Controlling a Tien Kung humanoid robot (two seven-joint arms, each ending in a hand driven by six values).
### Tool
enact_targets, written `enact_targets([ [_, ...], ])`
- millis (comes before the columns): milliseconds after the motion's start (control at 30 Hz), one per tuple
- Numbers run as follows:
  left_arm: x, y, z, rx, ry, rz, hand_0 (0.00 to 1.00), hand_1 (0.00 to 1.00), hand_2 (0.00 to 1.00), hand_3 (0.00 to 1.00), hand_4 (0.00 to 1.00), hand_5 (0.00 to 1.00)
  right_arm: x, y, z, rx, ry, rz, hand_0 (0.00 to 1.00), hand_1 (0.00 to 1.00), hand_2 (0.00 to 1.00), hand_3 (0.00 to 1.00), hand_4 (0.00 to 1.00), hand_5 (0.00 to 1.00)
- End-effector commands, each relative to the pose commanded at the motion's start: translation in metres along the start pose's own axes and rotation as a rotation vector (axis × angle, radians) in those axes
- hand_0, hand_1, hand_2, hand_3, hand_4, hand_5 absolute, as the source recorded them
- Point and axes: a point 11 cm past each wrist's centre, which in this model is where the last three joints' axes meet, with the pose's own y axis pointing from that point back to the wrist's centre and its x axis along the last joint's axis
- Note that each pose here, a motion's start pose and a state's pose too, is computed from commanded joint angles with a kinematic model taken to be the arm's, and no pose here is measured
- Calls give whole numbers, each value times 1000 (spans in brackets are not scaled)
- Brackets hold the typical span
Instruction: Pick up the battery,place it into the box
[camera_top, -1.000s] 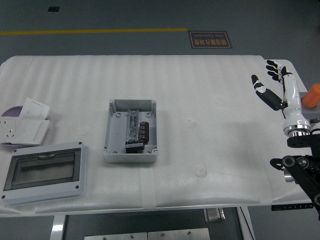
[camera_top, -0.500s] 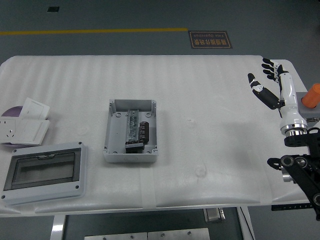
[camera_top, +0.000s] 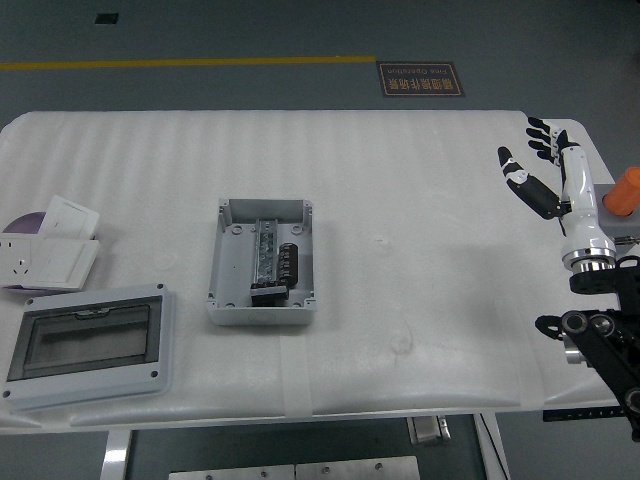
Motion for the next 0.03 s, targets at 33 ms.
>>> enact_targets([
  [33,0,0,0,0,0,0,584,635,542,553,591,401,1,0,0,-1,0,2,794,784,808,842,734,464],
])
